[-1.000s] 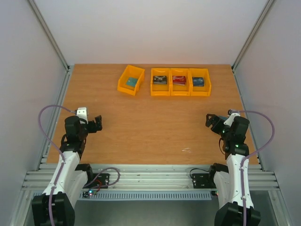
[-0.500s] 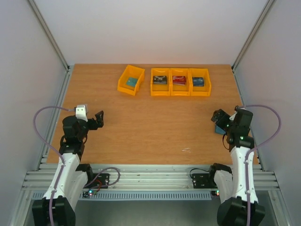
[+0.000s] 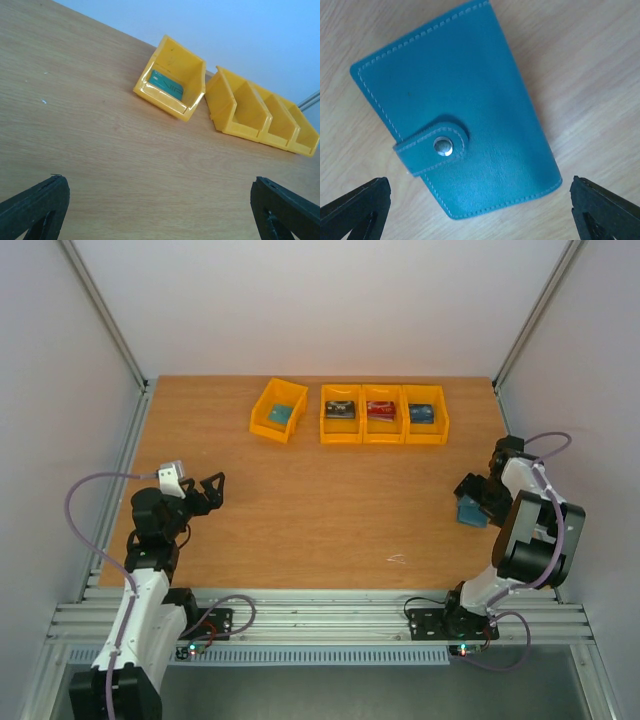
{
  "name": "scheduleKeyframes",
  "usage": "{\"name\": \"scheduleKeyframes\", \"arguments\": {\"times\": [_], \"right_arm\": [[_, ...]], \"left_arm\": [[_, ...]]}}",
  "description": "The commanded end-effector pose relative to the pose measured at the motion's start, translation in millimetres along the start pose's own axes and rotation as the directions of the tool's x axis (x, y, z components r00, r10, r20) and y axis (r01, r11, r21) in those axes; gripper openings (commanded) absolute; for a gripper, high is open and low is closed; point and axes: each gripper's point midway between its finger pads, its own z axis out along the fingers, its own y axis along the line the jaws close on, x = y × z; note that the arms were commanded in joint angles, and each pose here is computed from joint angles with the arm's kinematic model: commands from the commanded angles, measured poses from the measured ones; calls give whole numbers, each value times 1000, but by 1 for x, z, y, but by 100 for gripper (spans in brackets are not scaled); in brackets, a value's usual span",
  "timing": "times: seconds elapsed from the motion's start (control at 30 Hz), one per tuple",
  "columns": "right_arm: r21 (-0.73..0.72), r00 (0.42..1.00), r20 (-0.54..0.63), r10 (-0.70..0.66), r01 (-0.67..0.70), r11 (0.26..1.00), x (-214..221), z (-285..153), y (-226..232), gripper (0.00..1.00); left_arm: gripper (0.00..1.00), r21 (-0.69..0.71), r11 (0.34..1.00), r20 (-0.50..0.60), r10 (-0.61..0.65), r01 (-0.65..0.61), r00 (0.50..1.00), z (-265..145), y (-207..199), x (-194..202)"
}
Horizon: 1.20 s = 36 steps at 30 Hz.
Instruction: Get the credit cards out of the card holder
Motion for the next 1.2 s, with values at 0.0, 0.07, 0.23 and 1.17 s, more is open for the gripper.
{"name": "scheduleKeyframes", "arguments": {"times": [0.0,0.07,0.23,1.17], "right_arm": [[38,999,-34,-35,36,999,-12,0,-1,99],[49,997,-65,-34,37,998,-10,7,-3,99],[113,995,-74,-61,69,991,-13,17,-13,99],[25,973,-164,-163,169,985,-25,42,9,76]], "left_arm": [[99,31,1000,28,-6,5,1000,-2,-4,-2],[99,36,999,36,0,-2,999,-2,-5,-3],[99,31,1000,42,5,-6,999,-1,-3,-3],[99,26,1000,23,-11,11,1000,3,1,3]]}}
